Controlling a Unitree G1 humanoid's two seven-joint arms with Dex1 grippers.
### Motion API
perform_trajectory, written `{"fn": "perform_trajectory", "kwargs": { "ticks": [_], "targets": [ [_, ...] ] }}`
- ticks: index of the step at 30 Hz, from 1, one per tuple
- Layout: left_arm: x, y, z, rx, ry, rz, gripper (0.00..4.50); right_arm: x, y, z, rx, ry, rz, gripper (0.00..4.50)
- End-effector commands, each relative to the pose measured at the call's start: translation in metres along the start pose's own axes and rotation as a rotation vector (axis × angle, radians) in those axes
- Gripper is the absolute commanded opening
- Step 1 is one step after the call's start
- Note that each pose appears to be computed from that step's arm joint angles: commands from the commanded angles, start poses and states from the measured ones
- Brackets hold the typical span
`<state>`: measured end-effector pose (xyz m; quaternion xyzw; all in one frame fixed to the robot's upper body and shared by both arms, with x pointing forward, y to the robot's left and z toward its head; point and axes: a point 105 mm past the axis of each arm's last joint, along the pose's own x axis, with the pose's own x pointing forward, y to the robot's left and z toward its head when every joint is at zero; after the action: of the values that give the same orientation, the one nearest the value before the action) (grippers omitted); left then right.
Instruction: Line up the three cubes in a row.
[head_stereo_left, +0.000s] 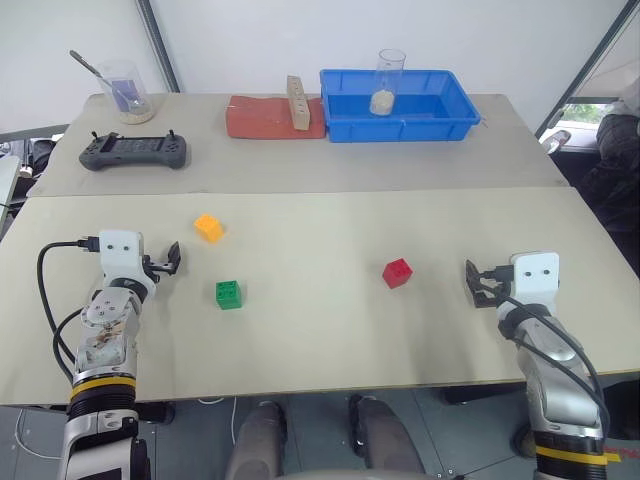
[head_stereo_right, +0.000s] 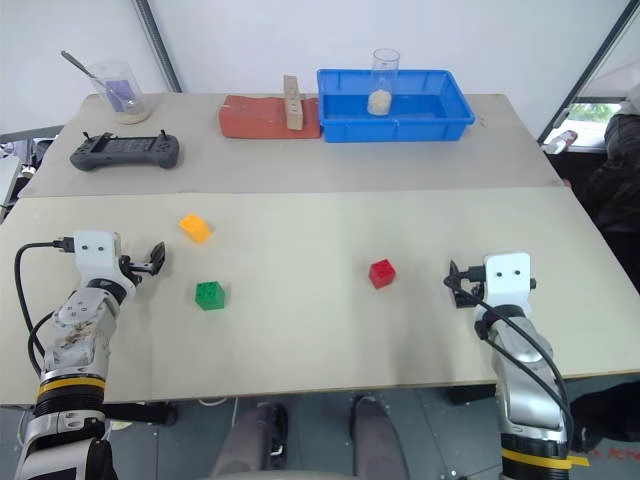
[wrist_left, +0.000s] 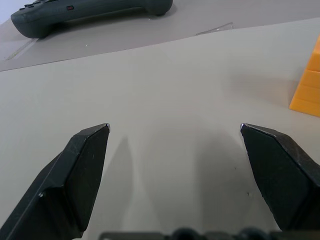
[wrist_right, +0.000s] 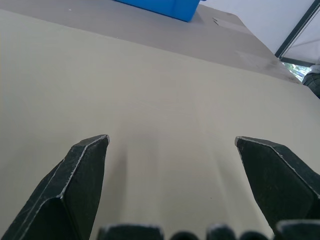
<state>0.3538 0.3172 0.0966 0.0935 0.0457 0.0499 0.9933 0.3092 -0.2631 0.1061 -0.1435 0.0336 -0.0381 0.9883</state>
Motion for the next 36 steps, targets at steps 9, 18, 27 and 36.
{"fn": "perform_trajectory", "kwargs": {
  "ticks": [9,18,27,36],
  "targets": [
    [-0.012,-0.006,0.052,-0.028,-0.157,-0.166,4.46,-0.006,0.0,0.023,-0.009,-0.083,0.065,4.5],
    [-0.052,-0.089,0.139,0.124,-0.259,-0.905,4.46,-0.036,0.037,0.032,-0.016,-0.091,0.368,4.5],
    [-0.119,-0.165,0.146,0.381,-0.3,-1.534,4.46,-0.051,0.087,0.025,0.03,-0.062,0.503,4.5],
    [-0.106,-0.166,0.144,0.373,-0.348,-1.514,4.46,-0.025,0.115,0.022,0.069,-0.058,0.401,4.5]
  ]
}}
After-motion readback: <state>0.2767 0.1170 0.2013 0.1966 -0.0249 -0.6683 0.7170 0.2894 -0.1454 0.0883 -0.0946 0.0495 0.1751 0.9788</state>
